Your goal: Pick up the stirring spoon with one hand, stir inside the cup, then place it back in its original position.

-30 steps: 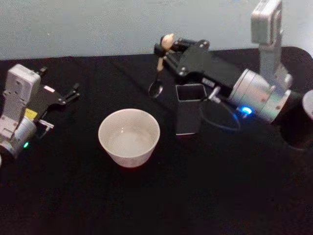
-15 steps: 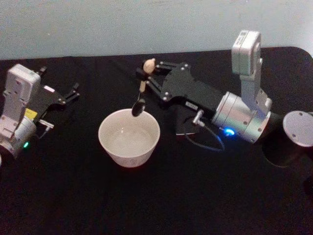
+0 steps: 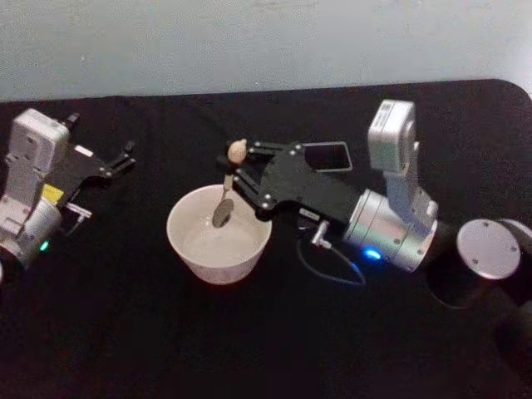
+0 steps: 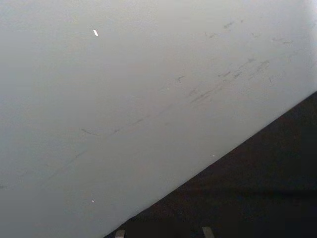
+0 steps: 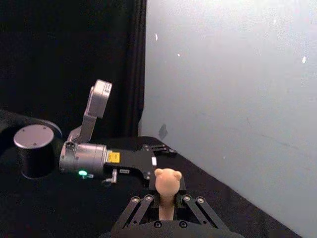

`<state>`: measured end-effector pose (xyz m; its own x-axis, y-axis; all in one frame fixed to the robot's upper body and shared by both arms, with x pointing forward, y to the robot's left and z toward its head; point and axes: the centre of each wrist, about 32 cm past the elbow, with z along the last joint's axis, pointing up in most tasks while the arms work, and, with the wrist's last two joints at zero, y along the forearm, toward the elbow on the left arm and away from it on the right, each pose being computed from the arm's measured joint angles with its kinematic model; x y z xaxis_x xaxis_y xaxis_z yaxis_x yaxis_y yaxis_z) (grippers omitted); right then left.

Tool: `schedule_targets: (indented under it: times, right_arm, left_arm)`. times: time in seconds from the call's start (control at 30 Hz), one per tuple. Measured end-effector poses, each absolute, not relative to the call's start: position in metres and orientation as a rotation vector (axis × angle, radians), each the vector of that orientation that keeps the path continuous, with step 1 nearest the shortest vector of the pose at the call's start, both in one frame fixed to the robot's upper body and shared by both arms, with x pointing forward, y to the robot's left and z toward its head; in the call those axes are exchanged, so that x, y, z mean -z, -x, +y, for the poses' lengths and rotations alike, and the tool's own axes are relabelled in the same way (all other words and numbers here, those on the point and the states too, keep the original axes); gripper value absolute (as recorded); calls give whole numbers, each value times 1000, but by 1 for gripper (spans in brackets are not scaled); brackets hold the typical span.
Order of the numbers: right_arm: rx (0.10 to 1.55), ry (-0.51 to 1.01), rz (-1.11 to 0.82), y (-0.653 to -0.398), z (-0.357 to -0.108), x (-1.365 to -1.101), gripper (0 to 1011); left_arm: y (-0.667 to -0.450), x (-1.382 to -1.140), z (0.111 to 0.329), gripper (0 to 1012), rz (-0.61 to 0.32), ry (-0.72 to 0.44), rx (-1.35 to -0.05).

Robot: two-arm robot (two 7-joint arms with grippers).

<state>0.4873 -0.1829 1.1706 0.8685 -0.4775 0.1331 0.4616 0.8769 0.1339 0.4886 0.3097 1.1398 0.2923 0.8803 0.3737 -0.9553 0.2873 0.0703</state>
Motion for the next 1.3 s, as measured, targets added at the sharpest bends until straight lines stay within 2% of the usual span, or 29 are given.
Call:
schedule_targets:
  times: [0.63, 1.3]
  right_arm:
    - [511, -66, -145, -490, -176, -1135, 174]
    - [535, -60, -149, -496, -176, -1131, 174]
  left_arm:
    - [-489, -1140, 310, 1001, -285, -304, -1248]
    - [-489, -1140, 310, 1001, -285, -304, -1248]
